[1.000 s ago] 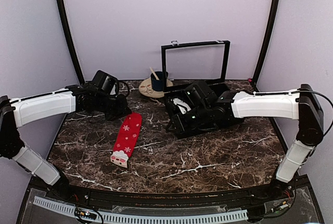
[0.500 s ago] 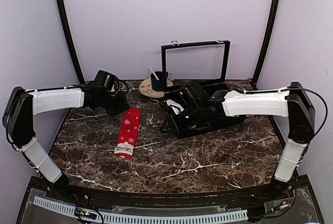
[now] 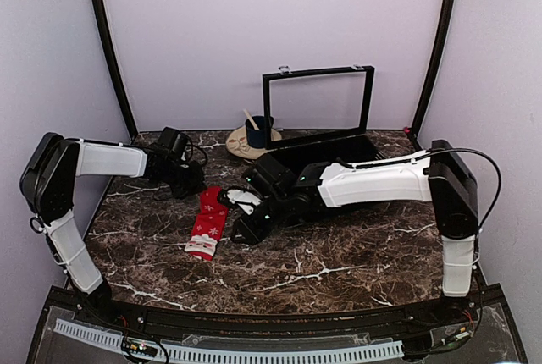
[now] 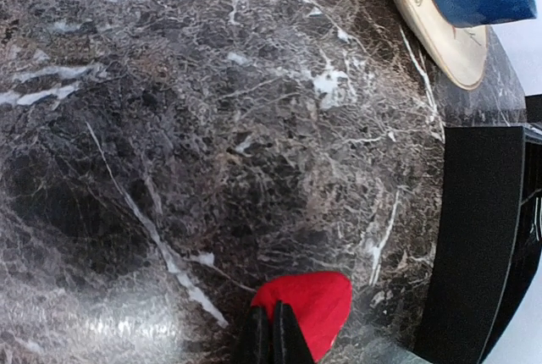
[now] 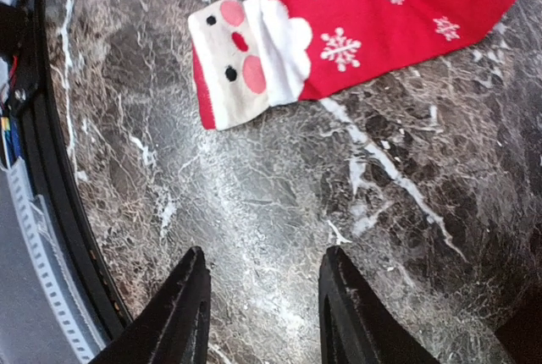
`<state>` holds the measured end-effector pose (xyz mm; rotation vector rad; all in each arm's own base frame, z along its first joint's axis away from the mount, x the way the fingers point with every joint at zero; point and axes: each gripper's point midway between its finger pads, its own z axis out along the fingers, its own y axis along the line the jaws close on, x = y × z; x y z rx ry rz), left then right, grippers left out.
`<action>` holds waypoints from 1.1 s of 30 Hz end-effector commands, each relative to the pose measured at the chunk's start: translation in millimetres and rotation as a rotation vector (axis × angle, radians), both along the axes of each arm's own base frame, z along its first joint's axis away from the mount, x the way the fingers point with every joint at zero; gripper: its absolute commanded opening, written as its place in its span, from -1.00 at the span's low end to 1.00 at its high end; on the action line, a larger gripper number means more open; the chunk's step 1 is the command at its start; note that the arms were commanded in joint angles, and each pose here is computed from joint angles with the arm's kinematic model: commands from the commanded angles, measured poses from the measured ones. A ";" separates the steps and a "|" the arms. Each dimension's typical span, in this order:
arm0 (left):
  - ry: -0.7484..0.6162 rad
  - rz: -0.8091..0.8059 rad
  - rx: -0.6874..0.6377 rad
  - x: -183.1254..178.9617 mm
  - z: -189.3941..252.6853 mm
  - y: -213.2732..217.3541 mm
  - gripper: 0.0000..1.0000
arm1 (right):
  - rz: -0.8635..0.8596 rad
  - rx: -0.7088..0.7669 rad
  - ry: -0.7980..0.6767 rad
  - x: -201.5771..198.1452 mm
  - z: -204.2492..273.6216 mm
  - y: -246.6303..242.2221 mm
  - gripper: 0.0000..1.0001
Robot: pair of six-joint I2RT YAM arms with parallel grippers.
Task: Roll the socks
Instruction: Put down the sock at the center of the board, then roll the sock at the center of the board.
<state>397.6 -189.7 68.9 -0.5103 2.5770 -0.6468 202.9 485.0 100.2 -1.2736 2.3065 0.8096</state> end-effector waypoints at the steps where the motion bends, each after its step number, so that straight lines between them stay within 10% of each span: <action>1: 0.003 -0.048 -0.004 13.4 -4.8 -1.4 -1.00 | 0.112 -0.061 -0.141 -15.1 -6.7 21.4 -0.17; 5: 0.015 -0.077 -0.014 26.5 -13.1 -1.2 -0.95 | 0.177 -0.080 -0.215 -26.3 -12.0 38.7 -0.12; 13: -0.011 -0.091 -0.036 34.7 -3.0 6.5 0.17 | 0.263 -0.126 -0.340 -41.7 -25.0 64.6 0.00; 33: -0.122 0.077 0.043 -45.3 32.9 68.8 0.25 | 0.341 -0.175 -0.550 -29.7 -49.3 97.1 -0.09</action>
